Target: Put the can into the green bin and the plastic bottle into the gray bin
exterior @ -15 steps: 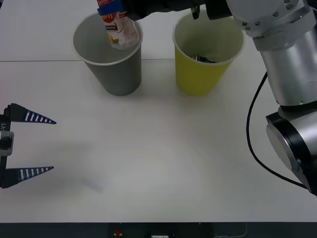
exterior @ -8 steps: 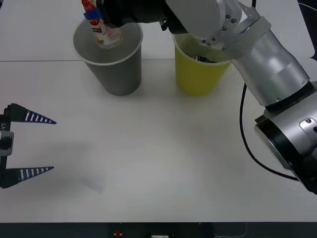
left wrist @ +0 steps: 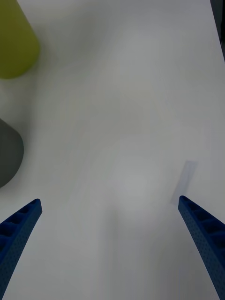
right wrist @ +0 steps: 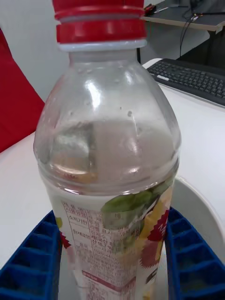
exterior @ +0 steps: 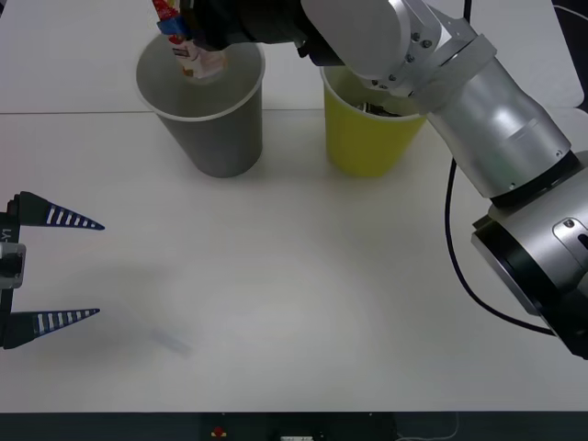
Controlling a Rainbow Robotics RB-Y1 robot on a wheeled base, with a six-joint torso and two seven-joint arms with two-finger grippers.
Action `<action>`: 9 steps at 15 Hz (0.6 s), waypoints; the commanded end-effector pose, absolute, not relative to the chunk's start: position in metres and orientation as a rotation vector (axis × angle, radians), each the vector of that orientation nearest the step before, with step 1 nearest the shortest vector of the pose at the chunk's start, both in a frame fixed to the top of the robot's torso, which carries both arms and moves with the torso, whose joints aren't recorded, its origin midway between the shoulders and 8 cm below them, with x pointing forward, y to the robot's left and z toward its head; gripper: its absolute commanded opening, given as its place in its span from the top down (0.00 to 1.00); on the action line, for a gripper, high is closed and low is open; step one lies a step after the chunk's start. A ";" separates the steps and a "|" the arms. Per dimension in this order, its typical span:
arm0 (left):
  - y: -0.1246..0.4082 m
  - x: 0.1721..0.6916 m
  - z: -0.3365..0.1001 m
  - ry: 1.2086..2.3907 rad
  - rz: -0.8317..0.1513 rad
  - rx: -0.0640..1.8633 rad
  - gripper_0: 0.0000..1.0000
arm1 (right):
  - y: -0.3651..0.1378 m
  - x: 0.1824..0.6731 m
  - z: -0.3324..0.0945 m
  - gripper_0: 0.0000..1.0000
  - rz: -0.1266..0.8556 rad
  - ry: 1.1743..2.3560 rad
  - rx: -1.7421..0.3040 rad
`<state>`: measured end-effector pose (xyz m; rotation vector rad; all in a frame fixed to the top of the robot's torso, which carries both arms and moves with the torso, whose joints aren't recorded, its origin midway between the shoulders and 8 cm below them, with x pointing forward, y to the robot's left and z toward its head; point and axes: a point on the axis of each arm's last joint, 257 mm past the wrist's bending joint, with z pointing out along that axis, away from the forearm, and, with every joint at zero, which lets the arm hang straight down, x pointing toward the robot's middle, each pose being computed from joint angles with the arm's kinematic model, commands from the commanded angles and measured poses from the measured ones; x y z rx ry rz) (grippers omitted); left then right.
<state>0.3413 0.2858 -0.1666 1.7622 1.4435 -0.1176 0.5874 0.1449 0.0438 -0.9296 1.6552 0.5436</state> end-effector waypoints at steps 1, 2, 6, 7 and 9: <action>0.286 0.341 -0.167 1.444 -0.118 1.762 0.00 | 0.144 0.590 0.048 0.00 0.540 1.624 -0.921; 0.286 0.341 -0.167 1.444 -0.118 1.762 0.00 | 0.143 0.591 0.049 0.00 0.537 1.617 -0.922; 0.286 0.341 -0.167 1.444 -0.118 1.762 0.00 | 0.134 0.590 0.053 0.00 0.533 1.600 -0.930; 0.286 0.341 -0.167 1.444 -0.118 1.762 0.00 | 0.129 0.588 0.055 0.00 0.534 1.590 -0.931; 0.286 0.341 -0.167 1.444 -0.118 1.762 0.00 | 0.109 0.573 0.052 0.00 0.529 1.584 -0.965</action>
